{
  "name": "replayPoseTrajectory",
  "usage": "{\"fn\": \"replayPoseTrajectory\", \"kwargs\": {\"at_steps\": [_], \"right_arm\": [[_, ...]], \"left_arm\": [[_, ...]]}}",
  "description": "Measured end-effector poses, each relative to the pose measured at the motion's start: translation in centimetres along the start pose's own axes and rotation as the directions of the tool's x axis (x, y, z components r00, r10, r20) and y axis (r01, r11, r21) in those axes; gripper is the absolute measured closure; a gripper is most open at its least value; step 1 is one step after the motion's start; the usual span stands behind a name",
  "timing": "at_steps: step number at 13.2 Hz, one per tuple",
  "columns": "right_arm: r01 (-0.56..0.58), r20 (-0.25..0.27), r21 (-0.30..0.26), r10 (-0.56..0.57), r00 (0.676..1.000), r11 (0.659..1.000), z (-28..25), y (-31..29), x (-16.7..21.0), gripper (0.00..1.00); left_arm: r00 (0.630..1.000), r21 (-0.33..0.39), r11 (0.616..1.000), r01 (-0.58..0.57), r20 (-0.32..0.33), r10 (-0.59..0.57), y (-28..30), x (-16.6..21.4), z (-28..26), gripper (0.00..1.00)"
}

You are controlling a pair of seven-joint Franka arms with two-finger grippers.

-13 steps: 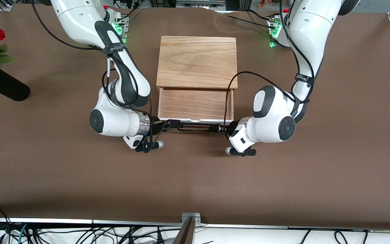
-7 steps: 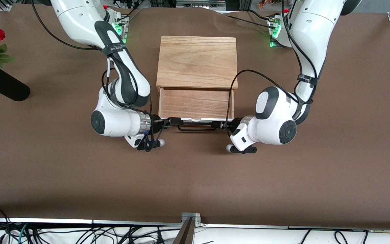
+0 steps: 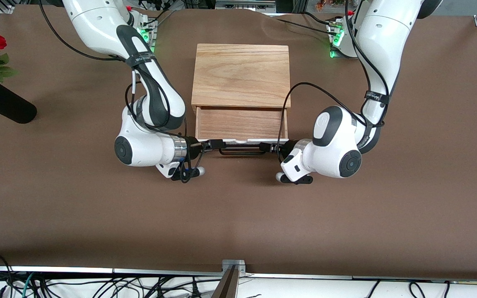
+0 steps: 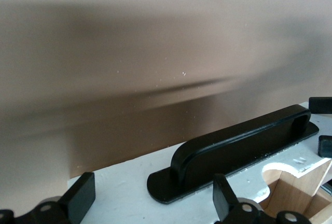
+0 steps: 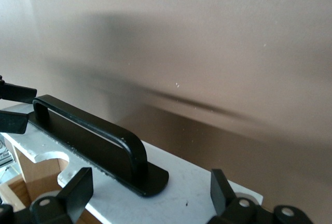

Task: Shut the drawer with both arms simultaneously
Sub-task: 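Push the drawer front into the box with both grippers together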

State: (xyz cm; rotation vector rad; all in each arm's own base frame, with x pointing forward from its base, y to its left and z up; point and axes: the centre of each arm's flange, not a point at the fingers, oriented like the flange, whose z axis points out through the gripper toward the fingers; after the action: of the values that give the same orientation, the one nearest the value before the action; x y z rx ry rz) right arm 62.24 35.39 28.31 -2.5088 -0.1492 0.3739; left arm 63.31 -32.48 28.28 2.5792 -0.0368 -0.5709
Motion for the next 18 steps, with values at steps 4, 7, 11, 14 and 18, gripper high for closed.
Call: {"fn": "replayPoseTrajectory", "kwargs": {"at_steps": [4,7,11,14,18], "right_arm": [[-0.002,0.090,0.003,0.001,0.996,1.000,0.8,0.0,-1.0,0.00],[-0.003,0.172,0.005,0.002,0.985,1.000,1.7,0.0,-2.0,0.00],[-0.011,0.251,0.005,0.010,0.968,1.000,2.8,0.5,-2.8,0.00],[-0.022,0.316,0.008,0.018,0.949,1.000,3.6,0.9,-3.4,0.00],[-0.020,0.383,0.009,0.015,0.923,1.000,4.8,0.8,-4.3,0.00]], "left_arm": [[0.997,0.011,1.000,-0.003,0.074,0.002,0.1,-0.9,1.0,0.00],[0.989,0.022,1.000,-0.010,0.148,0.006,0.2,-1.8,2.1,0.00],[0.976,0.029,0.999,-0.025,0.218,0.018,-0.1,-2.7,2.8,0.00],[0.967,0.032,0.999,-0.034,0.255,0.024,-0.3,-3.2,3.1,0.00],[0.951,0.052,0.998,-0.030,0.310,0.012,-0.8,-4.2,5.0,0.00]]}}
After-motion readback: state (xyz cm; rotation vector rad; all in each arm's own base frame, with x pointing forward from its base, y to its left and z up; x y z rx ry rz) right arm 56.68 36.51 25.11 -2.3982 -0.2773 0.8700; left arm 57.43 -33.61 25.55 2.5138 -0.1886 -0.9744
